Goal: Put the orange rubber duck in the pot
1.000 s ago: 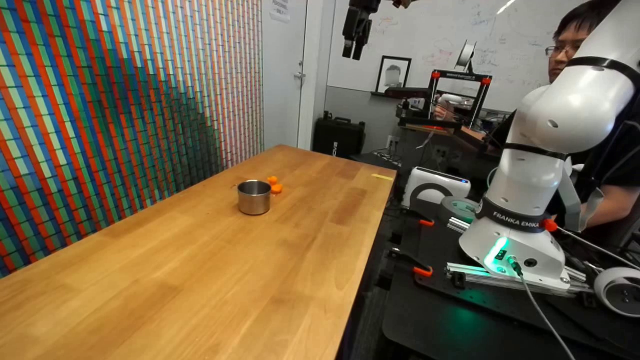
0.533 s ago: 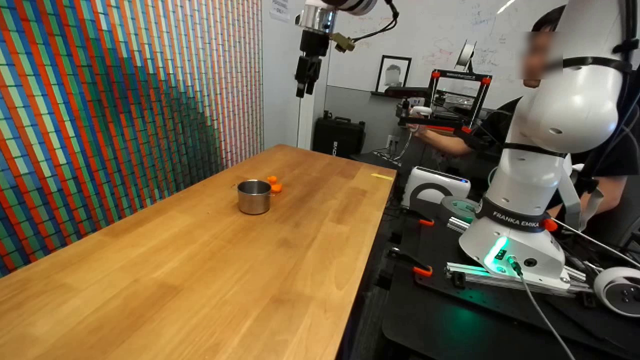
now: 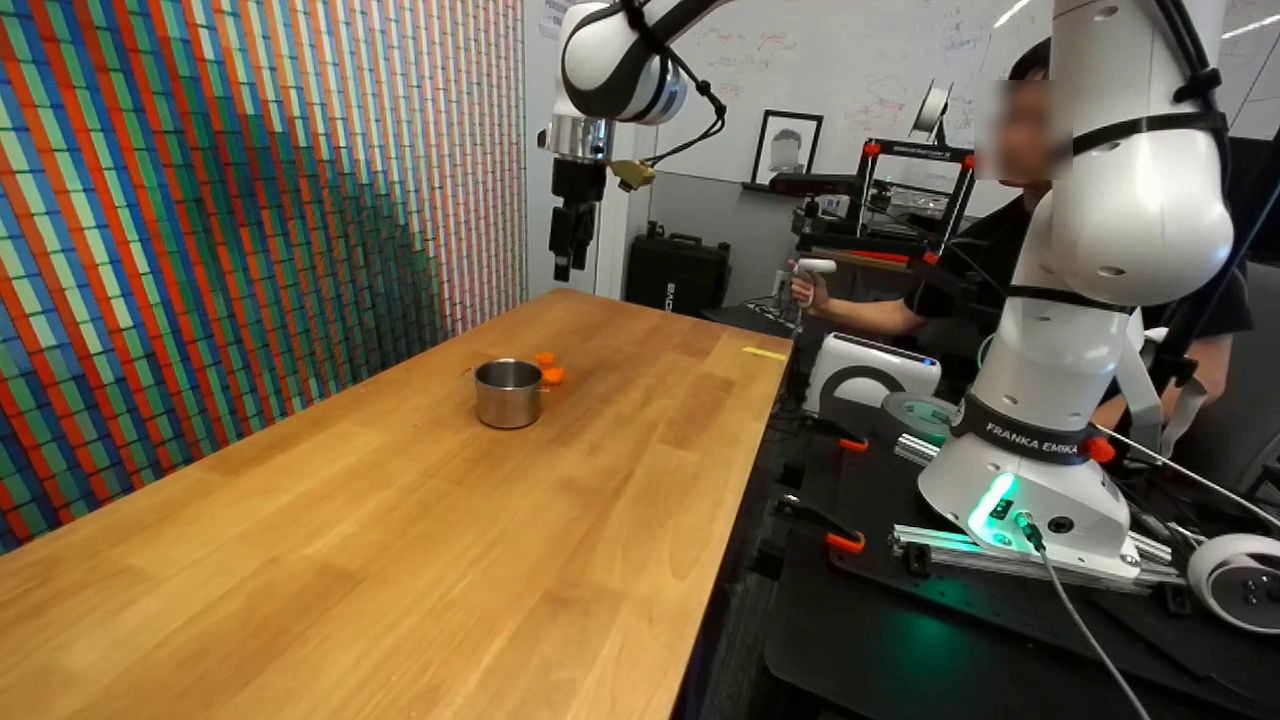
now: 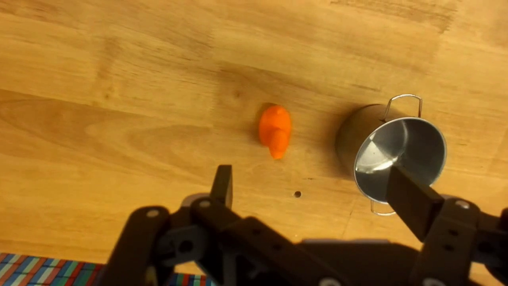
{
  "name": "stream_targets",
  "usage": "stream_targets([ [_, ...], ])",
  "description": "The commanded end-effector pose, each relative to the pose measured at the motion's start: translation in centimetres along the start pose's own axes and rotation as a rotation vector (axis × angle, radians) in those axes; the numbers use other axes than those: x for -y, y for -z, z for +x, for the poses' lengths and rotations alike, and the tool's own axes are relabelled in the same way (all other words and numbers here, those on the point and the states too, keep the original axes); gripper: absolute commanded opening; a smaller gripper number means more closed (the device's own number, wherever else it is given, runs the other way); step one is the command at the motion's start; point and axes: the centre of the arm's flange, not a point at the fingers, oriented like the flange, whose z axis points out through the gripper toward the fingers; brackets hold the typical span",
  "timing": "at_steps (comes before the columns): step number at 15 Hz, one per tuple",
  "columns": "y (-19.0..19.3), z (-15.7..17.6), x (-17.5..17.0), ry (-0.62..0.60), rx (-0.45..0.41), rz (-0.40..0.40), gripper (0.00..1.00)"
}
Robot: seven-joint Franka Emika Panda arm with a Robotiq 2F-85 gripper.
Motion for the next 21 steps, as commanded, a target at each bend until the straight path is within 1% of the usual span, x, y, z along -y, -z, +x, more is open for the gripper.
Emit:
stream_targets([
  [1,-4.2,1.9,-1.1,0.031,0.004,0.009,1.0],
  [4,-7.6,2.3,-1.3,0.036,-0.024,-0.04,1.0],
  [10,-12.3,1.4,-0.1,0.063,-0.04,-0.074,1.0],
  [16,-15.0,1.6,1.7,0.06,-0.079,-0.091,1.0],
  [20,-16.5,1.3,2.0,0.053,-0.081,-0.1,1.0],
  [21,-16.9,1.2,2.0,0.057,-0.088,-0.106,0.75],
])
